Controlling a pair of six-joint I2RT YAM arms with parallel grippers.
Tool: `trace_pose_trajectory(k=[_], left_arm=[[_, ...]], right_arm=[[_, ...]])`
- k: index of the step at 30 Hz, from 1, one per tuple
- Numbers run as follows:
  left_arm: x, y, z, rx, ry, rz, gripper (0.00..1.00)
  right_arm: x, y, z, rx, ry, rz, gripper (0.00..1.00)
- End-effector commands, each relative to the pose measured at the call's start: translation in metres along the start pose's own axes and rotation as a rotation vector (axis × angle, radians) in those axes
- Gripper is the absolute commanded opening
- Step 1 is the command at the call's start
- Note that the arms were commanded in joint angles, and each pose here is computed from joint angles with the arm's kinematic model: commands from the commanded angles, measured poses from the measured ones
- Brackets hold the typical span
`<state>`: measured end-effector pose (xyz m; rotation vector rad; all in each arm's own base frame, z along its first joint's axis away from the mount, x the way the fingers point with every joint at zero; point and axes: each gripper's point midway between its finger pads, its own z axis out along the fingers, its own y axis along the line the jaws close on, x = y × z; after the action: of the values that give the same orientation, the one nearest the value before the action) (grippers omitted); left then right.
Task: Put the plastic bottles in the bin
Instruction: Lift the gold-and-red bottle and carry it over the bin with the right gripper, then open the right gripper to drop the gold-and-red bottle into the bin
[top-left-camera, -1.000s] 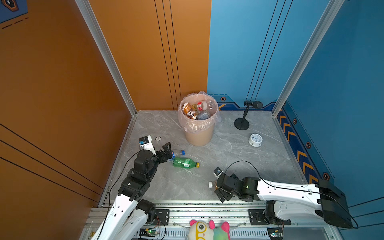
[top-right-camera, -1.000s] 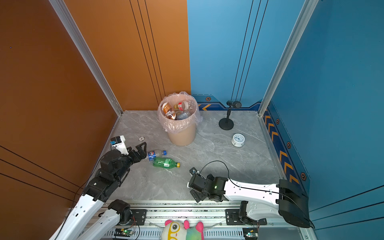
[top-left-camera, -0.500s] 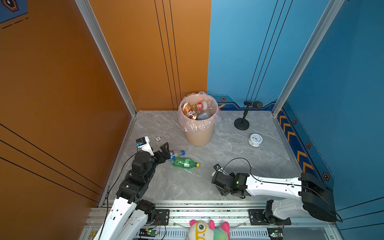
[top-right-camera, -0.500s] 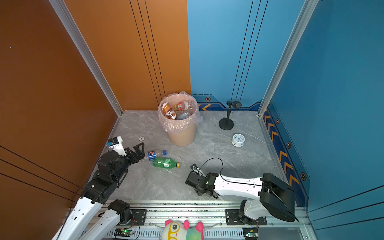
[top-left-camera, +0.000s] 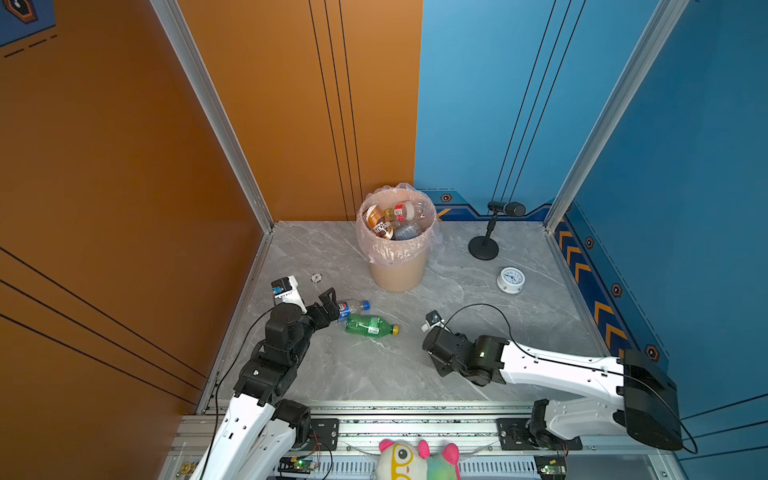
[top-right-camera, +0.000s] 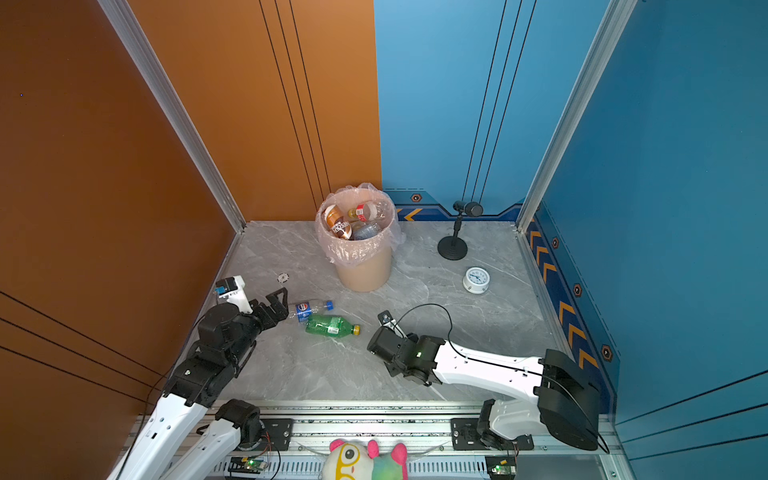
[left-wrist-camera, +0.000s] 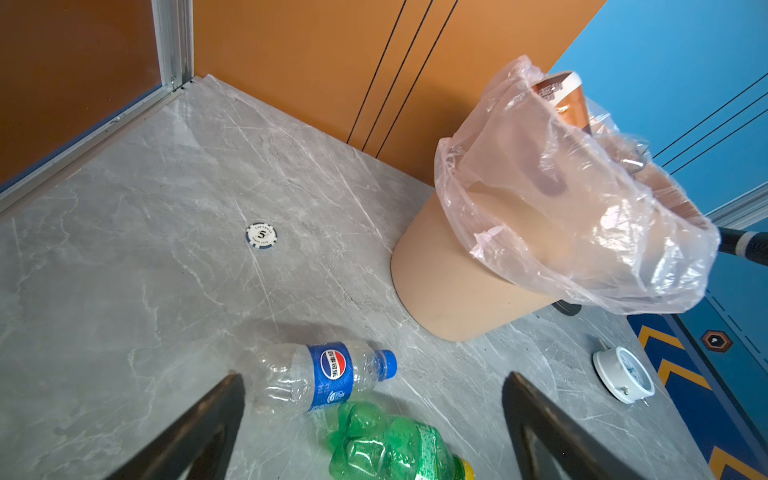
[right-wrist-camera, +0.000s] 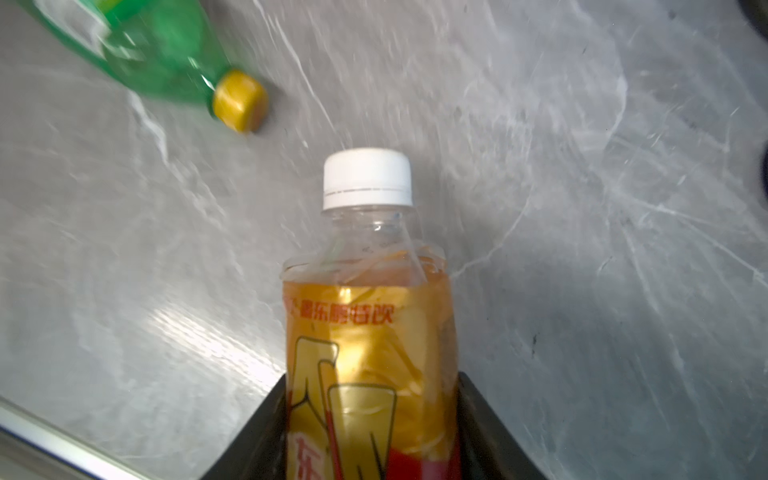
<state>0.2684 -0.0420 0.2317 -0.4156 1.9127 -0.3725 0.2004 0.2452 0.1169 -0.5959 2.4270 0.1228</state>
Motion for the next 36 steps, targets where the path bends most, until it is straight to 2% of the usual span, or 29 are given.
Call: trace_pose_trajectory(k=[1,6,11,17,22,29,35,36], left_arm=[[0.014,0.013,-0.002,-0.036,0.04,-0.016,0.98],[0.021,0.026,-0.01,-0.061,0.038,-0.038,0.98],[0.031,0.036,-0.014,-0.079,0.048,-0.07,0.98],[0.038,0.042,-0.02,-0.087,0.055,-0.092,0.98],[0.037,0.044,-0.022,-0.094,0.05,-0.097,0.98],[0.04,0.046,-0.02,-0.102,0.055,-0.108,0.98],[0.041,0.047,-0.019,-0.105,0.064,-0.112,0.98],[0.042,0.047,-0.018,-0.104,0.066,-0.113,0.98]], right_arm=[[-0.054,-0.007,-0.032,-0.02,-0.159,0.065,0.51],[-0.131,-0.014,-0.081,-0.088,-0.378,0.126,0.51],[-0.214,-0.018,-0.127,-0.138,-0.608,0.121,0.51],[-0.286,-0.023,-0.146,-0.144,-0.738,0.073,0.51],[-0.327,-0.031,-0.135,-0.139,-0.762,0.048,0.52],[-0.364,-0.037,-0.111,-0.121,-0.748,0.011,0.52],[-0.374,-0.039,-0.078,-0.093,-0.705,-0.007,0.52],[-0.376,-0.053,-0.068,-0.069,-0.69,0.006,0.53]])
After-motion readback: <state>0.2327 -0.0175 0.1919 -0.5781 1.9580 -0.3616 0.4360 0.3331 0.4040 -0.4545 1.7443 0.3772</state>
